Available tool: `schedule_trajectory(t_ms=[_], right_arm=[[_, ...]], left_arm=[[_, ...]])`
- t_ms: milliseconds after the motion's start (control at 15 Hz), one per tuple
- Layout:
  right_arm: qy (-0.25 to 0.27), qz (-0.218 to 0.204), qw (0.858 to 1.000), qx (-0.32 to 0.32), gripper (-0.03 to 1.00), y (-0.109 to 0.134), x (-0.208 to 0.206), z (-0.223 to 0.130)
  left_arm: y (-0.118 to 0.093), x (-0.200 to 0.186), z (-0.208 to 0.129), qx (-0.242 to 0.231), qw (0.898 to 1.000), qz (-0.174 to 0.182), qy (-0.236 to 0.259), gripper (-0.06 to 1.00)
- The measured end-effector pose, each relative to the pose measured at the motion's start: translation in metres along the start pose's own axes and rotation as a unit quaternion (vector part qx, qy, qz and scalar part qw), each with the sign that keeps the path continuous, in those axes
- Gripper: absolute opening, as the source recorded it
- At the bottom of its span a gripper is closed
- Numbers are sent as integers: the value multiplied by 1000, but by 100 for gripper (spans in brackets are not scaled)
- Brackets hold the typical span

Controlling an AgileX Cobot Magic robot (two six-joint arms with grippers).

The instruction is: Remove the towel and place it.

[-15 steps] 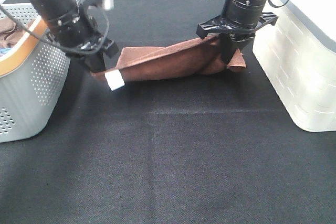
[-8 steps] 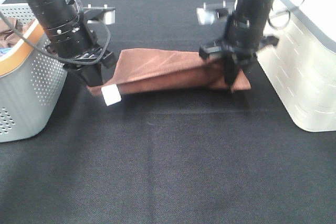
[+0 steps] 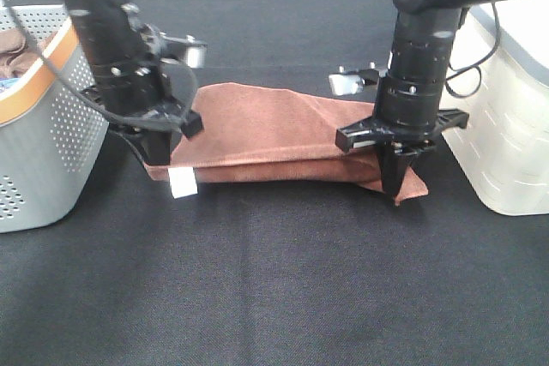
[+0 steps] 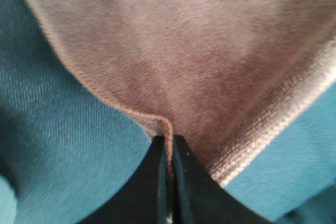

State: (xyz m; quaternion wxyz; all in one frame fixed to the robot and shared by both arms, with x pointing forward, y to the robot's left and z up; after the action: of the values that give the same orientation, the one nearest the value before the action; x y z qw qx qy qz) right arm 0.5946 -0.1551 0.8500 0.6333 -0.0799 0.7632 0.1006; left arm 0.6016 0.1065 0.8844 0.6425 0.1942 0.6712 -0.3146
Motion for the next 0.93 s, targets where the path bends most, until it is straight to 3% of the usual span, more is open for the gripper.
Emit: schedule_trajectory(t_ms=[133,267,333,600,733,800,867,933], right_arm=[[0,-1,1000,10,27,0,0,0],[0,0,1000,14,57,0,0,0],[1,2,1000,14,64,1,0,0],[1,17,1000,20,69,5,0,-1],[-3,21,1000,21,70,7,-4,-1],[-6,23,999,21,70,7,-7,-2],[-11,29,999,23,70,9,-12,-3],[-18,32,999,23,70,11,-17,-4]], left_arm=[[-8,2,1,15,1000,12,8,0],[-10,3,1,10,1000,16,11,0],[-10,3,1,10,1000,17,11,0],[-12,3,2,4,1000,18,12,1],[-12,3,2,0,1000,18,12,15],[-12,3,2,0,1000,18,12,29],[-12,3,1,-5,1000,18,12,51],[-12,3,1,-14,1000,18,12,61]])
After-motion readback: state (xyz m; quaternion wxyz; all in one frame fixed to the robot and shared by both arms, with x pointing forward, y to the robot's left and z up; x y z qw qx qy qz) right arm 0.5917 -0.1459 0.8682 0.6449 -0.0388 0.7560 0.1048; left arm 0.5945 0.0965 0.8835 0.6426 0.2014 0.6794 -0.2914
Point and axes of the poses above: a point on each arm's last joint axis where the gripper is mounted, x pointing out along that axis toward the gripper, y along the wrist's bending axis when the last joint is at zero, z = x × y, the point moved 7 cm from there along x, pointing out along that axis toward the gripper, and after that the axes turned 9 degrees about x, right-handed, at the moved point
